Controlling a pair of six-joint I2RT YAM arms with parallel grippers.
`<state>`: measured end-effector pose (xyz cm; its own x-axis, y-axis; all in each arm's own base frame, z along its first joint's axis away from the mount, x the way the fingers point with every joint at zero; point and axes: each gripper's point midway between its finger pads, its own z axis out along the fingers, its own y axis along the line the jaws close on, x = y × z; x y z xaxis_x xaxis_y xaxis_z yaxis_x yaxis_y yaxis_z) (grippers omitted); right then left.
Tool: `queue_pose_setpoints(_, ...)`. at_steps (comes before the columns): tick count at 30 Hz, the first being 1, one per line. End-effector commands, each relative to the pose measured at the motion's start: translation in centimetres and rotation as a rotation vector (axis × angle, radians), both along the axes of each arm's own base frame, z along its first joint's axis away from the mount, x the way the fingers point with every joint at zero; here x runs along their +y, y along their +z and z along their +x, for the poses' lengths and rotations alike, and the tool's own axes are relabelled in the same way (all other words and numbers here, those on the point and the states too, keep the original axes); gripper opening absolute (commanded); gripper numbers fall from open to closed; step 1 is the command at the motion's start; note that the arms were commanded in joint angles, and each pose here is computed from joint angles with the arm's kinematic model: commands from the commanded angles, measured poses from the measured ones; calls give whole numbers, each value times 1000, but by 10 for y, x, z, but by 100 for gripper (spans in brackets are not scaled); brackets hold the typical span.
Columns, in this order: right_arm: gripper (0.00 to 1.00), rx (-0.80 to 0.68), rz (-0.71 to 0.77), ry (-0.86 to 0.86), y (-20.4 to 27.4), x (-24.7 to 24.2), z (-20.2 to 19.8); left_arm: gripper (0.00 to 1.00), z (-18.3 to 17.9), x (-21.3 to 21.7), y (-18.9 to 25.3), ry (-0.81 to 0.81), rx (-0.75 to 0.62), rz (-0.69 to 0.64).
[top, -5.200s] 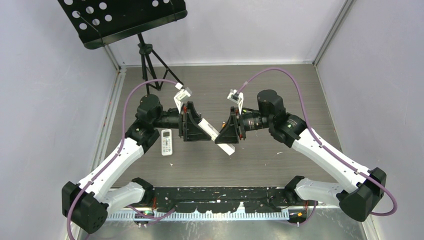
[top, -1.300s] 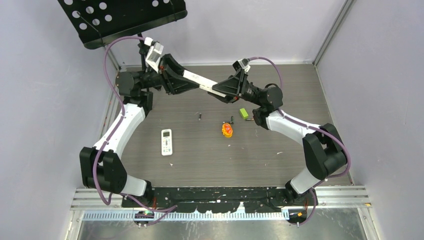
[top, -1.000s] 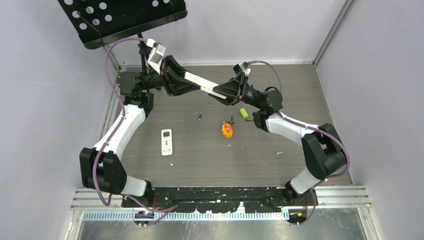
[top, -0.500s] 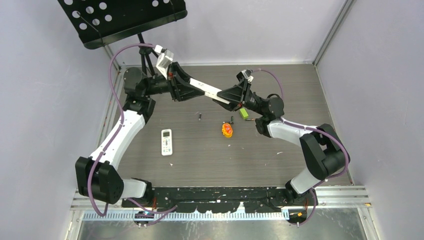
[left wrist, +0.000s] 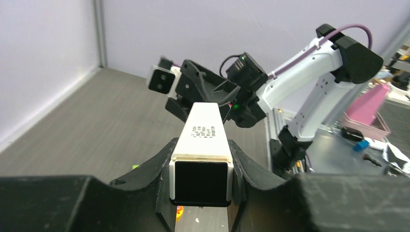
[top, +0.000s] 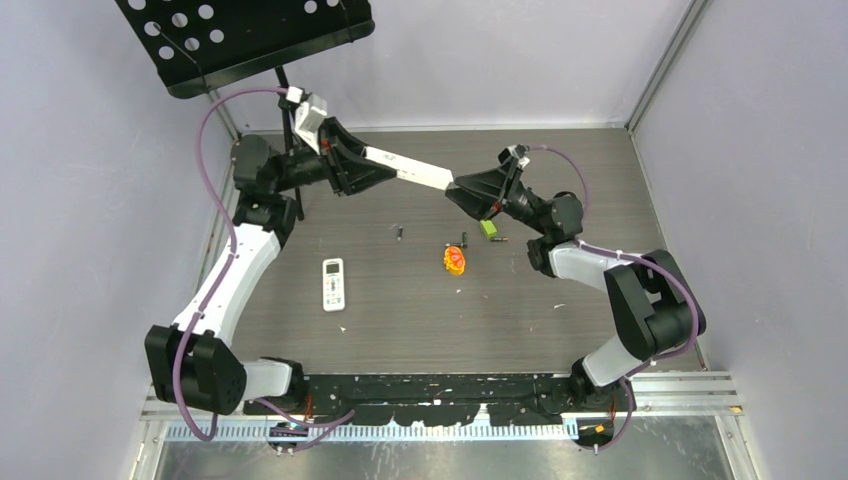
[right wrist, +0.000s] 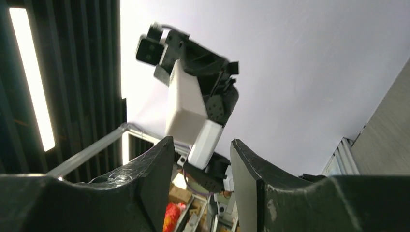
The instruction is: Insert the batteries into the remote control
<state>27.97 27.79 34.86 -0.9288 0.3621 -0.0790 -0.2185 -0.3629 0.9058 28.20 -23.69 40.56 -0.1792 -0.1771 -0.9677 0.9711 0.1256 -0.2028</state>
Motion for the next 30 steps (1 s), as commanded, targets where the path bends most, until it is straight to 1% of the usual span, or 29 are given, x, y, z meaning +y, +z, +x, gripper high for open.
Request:
queue_pose_setpoints(1, 52, 32, -8, -57, -6, -12, 11, 0, -13, 14, 55, 88, -225, -67)
queue_pose_setpoints(6, 52, 20, -3, -63, 0, -13, 13, 0, -14, 13, 52, 72, -221, -58)
queue_pose_setpoints(11, 63, -12, 2, -93, 11, -16, 12, 0, -14, 12, 43, 53, -203, -34)
queue_pose_setpoints(16, 64, -16, -29, -160, 16, -19, 14, 0, -18, 10, 33, 5, -194, -2)
queue_pose_setpoints(19, 64, -42, -102, -175, 20, -15, 13, 0, -21, 9, 25, -29, -178, 19)
queue_pose_setpoints(22, 63, -36, -201, -152, 17, -9, 10, 0, -20, 8, 17, -48, -162, 30)
queue_pose_setpoints(27, 63, -20, -304, -119, 8, -2, 0, 0, -13, 7, 12, -40, -143, 33)
queue_pose_setpoints(29, 61, -34, -329, -107, 8, 0, -3, 0, -10, 7, 10, -39, -139, 34)
queue_pose_setpoints(30, 58, -34, -339, -101, 7, 0, -5, 0, -10, 7, 10, -39, -137, 34)
